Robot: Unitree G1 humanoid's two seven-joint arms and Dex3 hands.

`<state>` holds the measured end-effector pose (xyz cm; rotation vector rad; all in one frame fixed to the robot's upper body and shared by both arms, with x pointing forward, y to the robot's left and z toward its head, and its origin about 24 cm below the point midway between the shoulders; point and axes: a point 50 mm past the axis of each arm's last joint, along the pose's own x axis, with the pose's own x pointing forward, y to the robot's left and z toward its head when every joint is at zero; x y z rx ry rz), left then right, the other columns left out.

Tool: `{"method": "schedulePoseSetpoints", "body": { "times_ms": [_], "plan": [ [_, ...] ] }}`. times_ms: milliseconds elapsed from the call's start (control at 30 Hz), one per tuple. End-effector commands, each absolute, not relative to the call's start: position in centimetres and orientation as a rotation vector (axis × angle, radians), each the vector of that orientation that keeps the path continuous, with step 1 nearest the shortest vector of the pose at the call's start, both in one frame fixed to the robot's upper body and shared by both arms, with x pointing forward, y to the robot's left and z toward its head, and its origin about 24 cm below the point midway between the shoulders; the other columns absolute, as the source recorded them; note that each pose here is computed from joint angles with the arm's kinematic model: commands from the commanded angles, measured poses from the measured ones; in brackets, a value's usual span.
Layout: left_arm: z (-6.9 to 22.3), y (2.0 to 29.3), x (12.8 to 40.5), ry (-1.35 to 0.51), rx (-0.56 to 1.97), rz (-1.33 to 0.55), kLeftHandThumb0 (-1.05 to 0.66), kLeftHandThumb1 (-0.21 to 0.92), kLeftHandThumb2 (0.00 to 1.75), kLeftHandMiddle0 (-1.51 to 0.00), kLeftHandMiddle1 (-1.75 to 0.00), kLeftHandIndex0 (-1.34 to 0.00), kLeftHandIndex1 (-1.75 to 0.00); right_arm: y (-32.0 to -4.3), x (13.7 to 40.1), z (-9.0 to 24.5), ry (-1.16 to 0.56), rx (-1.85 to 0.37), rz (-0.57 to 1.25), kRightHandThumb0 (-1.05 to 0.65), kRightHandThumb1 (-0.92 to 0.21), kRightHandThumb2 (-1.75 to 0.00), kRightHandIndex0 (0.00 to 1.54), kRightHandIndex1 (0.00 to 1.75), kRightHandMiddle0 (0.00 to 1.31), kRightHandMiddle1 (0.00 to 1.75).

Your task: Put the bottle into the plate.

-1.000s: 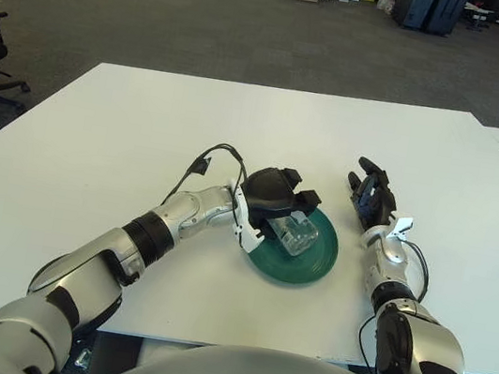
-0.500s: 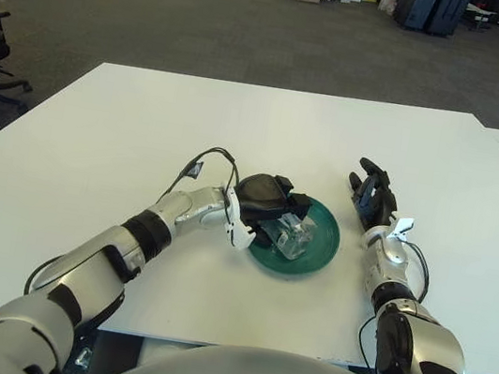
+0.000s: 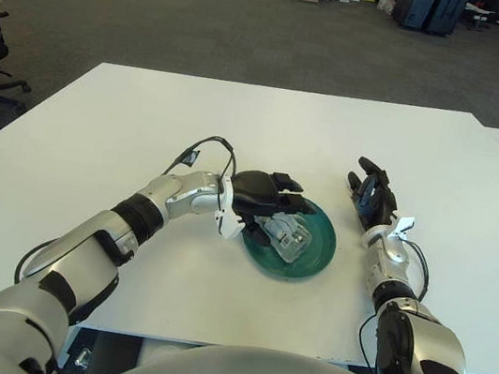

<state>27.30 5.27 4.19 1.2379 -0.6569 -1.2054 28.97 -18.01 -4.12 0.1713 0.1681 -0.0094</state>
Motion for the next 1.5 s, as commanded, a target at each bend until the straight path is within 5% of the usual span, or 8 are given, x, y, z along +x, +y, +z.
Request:
{"method": "schedulePoseSetpoints", "body": {
  "times_ms": [0, 200, 300, 500, 767, 1233, 1467],
  "plan": [
    [4.6, 6.0, 27.9, -0.638, 1.274, -1.153, -1.05, 0.92, 0.80, 0.00, 0.00, 0.00, 0.00, -17.5, 26.4, -7.4, 0.357, 0.204, -0.026, -0.69, -0.92, -0.90, 0.27, 0.00, 0.00, 0.66],
    [5.2, 6.4, 28.0, -0.664, 1.287, -1.055, -1.05, 0.92, 0.77, 0.00, 0.00, -0.05, -0.03, -17.4, 26.4, -7.4, 0.357, 0.195, -0.029, -0.71, -0.92, -0.90, 0.28, 0.00, 0.00, 0.66],
    [5.8, 6.8, 28.1, -0.686, 1.284, -1.001, -1.05, 0.92, 0.75, -0.03, -0.02, -0.01, -0.40, -17.4, 26.4, -7.4, 0.355, 0.188, -0.030, -0.73, -0.92, -0.91, 0.28, 0.01, 0.00, 0.66],
    [7.0, 7.2, 28.2, -0.712, 1.266, -0.933, -1.03, 0.92, 0.73, -0.12, -0.05, 0.00, -0.72, -17.4, 26.3, -7.4, 0.360, 0.173, -0.032, -0.76, -0.92, -0.91, 0.28, 0.00, 0.00, 0.64],
    [7.7, 8.1, 28.8, -0.710, 1.194, -0.835, -1.02, 0.92, 0.77, -0.19, -0.07, 0.00, -0.83, -17.1, 26.3, -7.5, 0.367, 0.168, -0.035, -0.77, -0.92, -0.89, 0.28, 0.00, 0.00, 0.67],
    [5.6, 11.4, 32.8, -0.382, 0.172, -0.430, -0.83, 0.92, 0.54, -0.45, -0.19, -0.04, -1.09, -17.2, 26.3, -7.5, 0.367, 0.188, -0.040, -0.81, -0.92, -0.88, 0.32, 0.03, 0.00, 0.71],
    [3.3, 12.6, 32.9, -0.239, -0.113, -0.199, -0.72, 0.92, 0.57, -0.43, -0.54, -0.11, -1.12, -17.2, 26.3, -7.5, 0.365, 0.188, -0.041, -0.82, -0.92, -0.89, 0.34, 0.03, 0.00, 0.74]
  ]
}}
